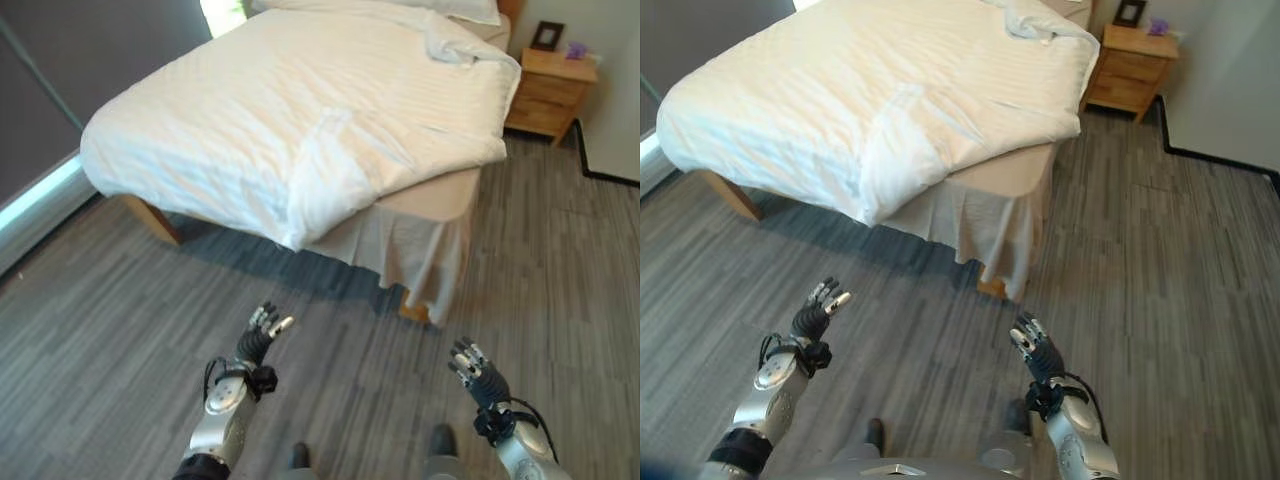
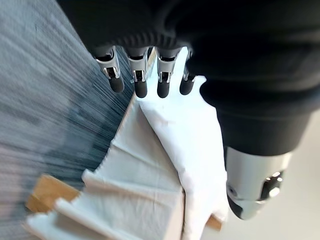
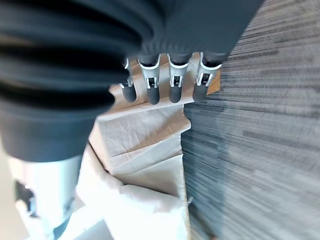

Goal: Making the bed.

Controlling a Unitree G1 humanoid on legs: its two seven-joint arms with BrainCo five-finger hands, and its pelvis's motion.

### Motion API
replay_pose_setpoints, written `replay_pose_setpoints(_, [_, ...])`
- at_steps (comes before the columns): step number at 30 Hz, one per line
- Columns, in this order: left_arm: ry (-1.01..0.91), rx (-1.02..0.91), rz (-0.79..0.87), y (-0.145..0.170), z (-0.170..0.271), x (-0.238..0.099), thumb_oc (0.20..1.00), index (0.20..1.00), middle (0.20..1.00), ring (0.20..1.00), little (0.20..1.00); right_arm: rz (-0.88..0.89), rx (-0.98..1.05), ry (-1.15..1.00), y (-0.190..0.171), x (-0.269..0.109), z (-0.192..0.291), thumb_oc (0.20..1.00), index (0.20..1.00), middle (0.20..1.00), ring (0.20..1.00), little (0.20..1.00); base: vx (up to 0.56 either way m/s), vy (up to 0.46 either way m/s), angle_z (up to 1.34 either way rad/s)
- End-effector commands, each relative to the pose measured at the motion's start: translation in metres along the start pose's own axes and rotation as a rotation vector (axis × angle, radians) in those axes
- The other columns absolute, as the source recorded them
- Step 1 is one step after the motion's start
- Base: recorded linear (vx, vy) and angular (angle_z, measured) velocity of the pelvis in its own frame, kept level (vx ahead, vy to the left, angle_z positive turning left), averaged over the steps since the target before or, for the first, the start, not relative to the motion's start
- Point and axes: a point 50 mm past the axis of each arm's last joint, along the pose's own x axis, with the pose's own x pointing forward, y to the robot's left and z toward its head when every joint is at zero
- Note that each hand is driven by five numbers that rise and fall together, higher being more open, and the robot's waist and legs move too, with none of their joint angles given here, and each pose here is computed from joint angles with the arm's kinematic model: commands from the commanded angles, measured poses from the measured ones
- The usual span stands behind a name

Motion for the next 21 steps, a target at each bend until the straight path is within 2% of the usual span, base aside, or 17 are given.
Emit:
replay_pose_setpoints(1, [-0.12, 0.006, 0.019, 0.012, 0.028, 0.006, 1.0, 1.0, 1.0, 1.0, 1.0, 0.151, -0.058, -0.149, 0.025, 0.016, 0.039, 1.0, 1.0, 1.0, 1.0, 1.0, 0.05, -0.665, 0.34])
replay_pose_setpoints(5, [-0.062, -0.047, -0.008, 0.005, 0.011, 0.0, 1.0, 1.0, 1.0, 1.0, 1.0, 0.116, -0.046, -0.101, 0.009, 0.006, 0.03, 1.0, 1.0, 1.0, 1.0, 1.0, 0.09, -0.584, 0.75])
replay_pose_setpoints(11, [-0.012, -0.065, -0.042, -0.005, -0.004, -0.004, 1.0, 1.0, 1.0, 1.0, 1.0, 0.053, -0.077, -0.042, -0.007, -0.001, 0.02, 1.0, 1.0, 1.0, 1.0, 1.0, 0.11, -0.253, 0.38])
replay_pose_setpoints(17, [0.025, 0.008, -0.074, -0.006, -0.011, -0.009, 1.0, 1.0, 1.0, 1.0, 1.0, 0.088, -0.006, -0.02, 0.008, -0.001, 0.006, 1.0, 1.0, 1.0, 1.0, 1.0, 0.09, -0.069, 0.27])
replay_pose_setpoints(21, [0.02, 0.013, -0.035, 0.0, -0.01, -0.008, 1.0, 1.0, 1.0, 1.0, 1.0, 0.106, 0.042, -0.012, 0.018, 0.002, 0.001, 1.0, 1.0, 1.0, 1.0, 1.0, 0.08, 0.054, 0.04])
